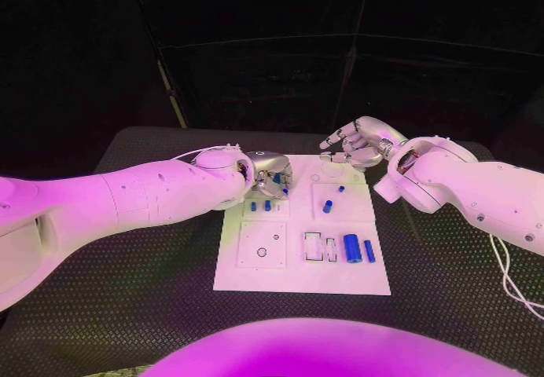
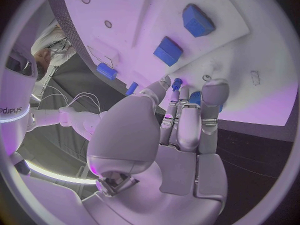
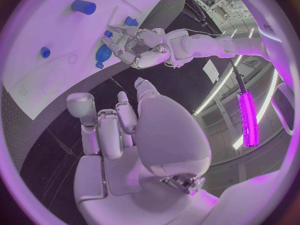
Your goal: Assemble the parts on the task board
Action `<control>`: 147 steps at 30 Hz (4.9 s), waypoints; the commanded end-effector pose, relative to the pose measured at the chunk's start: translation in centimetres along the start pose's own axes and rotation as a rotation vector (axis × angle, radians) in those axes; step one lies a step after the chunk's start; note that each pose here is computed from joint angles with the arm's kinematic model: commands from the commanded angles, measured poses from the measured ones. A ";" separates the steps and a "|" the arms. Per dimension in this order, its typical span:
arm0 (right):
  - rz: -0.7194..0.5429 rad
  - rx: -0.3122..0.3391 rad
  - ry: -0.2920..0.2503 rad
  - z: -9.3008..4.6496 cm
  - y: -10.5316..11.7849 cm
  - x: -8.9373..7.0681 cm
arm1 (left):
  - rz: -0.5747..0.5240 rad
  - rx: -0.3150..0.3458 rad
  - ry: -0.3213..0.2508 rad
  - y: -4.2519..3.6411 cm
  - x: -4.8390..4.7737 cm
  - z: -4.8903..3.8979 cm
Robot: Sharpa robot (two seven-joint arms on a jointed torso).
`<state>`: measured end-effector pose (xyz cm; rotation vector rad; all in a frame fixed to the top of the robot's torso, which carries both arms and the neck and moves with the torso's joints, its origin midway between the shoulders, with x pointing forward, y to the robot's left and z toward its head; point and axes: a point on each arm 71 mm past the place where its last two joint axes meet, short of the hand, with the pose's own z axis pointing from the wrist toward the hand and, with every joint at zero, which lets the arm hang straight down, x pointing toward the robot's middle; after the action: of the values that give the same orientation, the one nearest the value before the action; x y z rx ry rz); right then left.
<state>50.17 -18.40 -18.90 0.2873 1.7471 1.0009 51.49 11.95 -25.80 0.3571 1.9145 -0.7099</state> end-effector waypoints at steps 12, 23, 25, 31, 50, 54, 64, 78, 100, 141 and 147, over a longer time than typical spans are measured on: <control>0.004 -0.011 -0.001 0.1 0.3 0.0 | 0.014 -0.042 0.048 0.30 0.15 0.60; 0.003 -0.010 -0.001 0.1 0.3 0.0 | 0.030 -0.058 0.066 0.63 0.22 0.55; 0.003 -0.010 -0.001 0.1 0.3 0.0 | 0.030 -0.058 0.067 0.65 0.23 0.52; 0.003 -0.010 -0.002 0.0 0.2 0.0 | 0.030 -0.040 0.040 0.61 0.05 0.43; 0.003 -0.010 -0.006 0.0 0.2 -0.1 | -0.021 0.013 -0.079 0.22 -0.70 -0.25; 0.002 -0.010 -0.007 0.0 0.2 -0.1 | -0.040 0.017 -0.098 0.25 -0.88 -0.66; 0.002 -0.009 -0.006 0.0 0.2 -0.1 | -0.066 0.016 -0.124 0.63 -1.33 -1.81; 0.001 -0.006 -0.007 0.0 0.0 -0.2 | -0.107 -0.042 -0.100 2.75 -1.47 -4.28; 0.001 -0.006 -0.002 0.0 0.0 -0.2 | -0.110 -0.102 -0.049 4.21 -1.24 -4.28; 0.002 -0.006 0.002 0.1 0.1 0.0 | -0.113 -0.116 0.027 3.75 -0.63 -3.83; 0.002 -0.007 0.002 0.1 0.1 0.0 | -0.112 -0.126 0.038 3.81 -0.57 -3.76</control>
<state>50.24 -18.46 -18.96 0.2892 1.7487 0.9984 51.13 17.21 -25.00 0.1882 1.9770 -0.6761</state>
